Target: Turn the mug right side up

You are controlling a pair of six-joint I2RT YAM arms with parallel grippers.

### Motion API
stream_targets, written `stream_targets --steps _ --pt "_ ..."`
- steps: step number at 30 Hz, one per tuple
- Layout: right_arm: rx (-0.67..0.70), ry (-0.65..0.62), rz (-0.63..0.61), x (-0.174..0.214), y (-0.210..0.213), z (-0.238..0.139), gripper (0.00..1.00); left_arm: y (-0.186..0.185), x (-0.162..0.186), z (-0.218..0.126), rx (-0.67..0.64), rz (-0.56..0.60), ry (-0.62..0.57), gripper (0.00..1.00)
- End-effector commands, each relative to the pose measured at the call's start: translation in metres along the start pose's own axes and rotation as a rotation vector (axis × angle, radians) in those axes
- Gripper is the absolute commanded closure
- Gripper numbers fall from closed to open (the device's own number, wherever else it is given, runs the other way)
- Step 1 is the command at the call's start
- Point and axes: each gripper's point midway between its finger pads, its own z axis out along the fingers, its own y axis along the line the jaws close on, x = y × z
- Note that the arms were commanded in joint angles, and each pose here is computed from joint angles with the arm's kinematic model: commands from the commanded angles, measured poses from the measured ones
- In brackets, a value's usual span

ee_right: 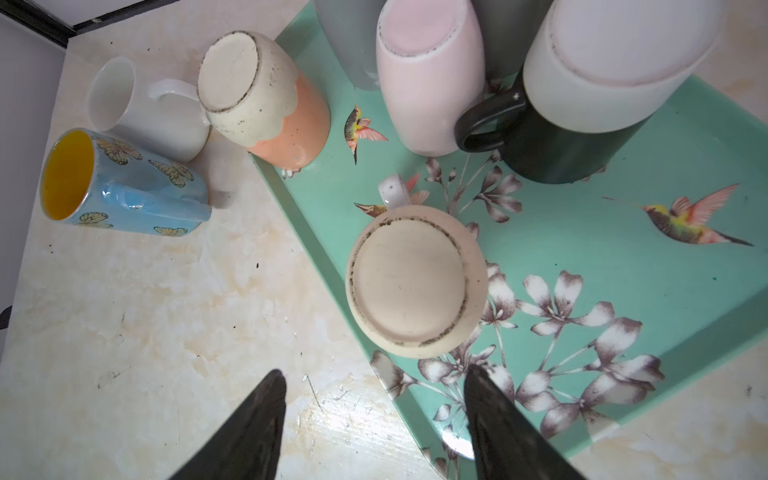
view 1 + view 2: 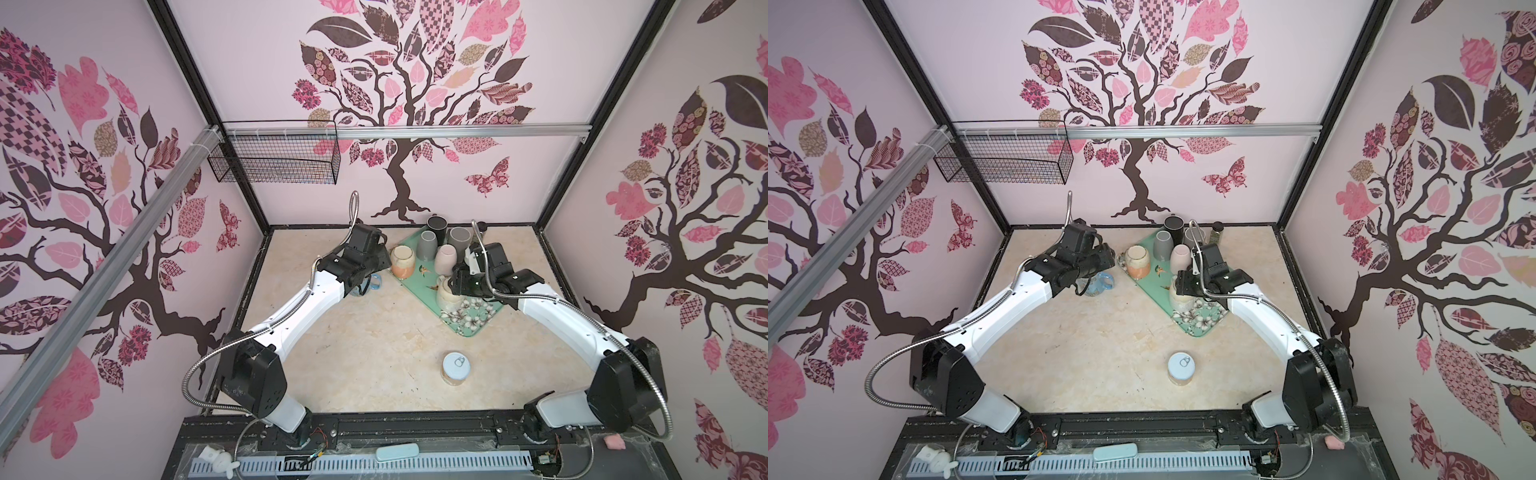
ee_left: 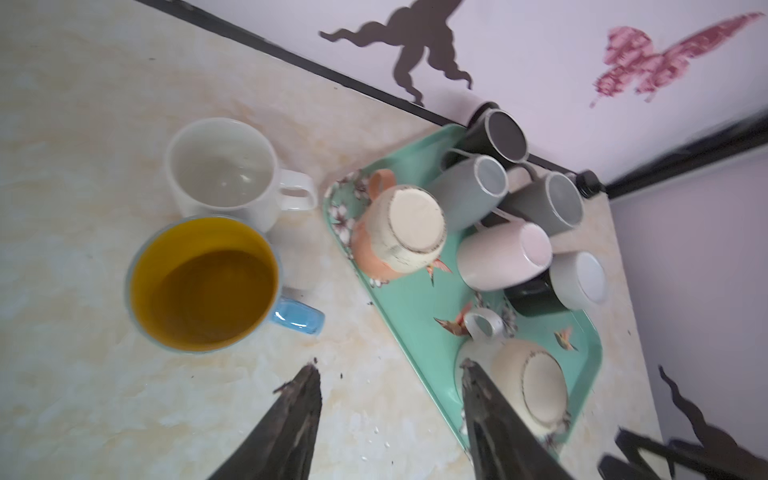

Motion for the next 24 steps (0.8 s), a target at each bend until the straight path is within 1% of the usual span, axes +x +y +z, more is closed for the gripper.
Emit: stream_targets --steps 1,3,5,9,12,13,14,16,17,20,24 --pt "0.061 -0.005 -0.002 -0.01 -0.016 -0.001 0.32 -0.028 0.042 0.003 0.219 0.106 0.128 0.46" --pt "0.034 -0.013 0.042 -0.019 -0.024 -0.001 0.42 -0.043 0.06 0.001 0.286 0.138 0.152 0.47" --pt "0.019 -0.016 0.09 -0.026 -0.032 0.001 0.47 -0.055 0.077 0.002 0.306 0.185 0.18 0.48" --pt "0.046 0.012 0.11 -0.028 -0.041 0.009 0.46 -0.073 0.101 0.016 0.322 0.217 0.266 0.47" --pt "0.07 0.024 0.122 -0.022 -0.053 0.02 0.45 -0.089 0.12 0.031 0.381 0.236 0.364 0.48" --pt "0.062 0.022 0.132 -0.022 -0.056 0.022 0.48 -0.093 0.126 0.035 0.392 0.248 0.385 0.48" --pt "0.024 0.031 0.155 -0.022 -0.056 0.027 0.55 -0.095 0.133 0.04 0.397 0.266 0.41 0.48" --pt "-0.056 0.043 0.218 -0.025 -0.058 0.034 0.64 -0.097 0.147 0.048 0.398 0.295 0.458 0.49" --pt "-0.081 0.039 0.232 -0.028 -0.058 0.037 0.66 -0.1 0.154 0.051 0.409 0.304 0.486 0.5" --pt "-0.133 0.007 0.209 -0.042 -0.051 0.048 0.71 -0.107 0.172 0.054 0.44 0.321 0.525 0.51" --pt "-0.23 0.033 0.165 -0.048 -0.037 0.067 0.75 -0.121 0.191 0.055 0.467 0.352 0.553 0.52"
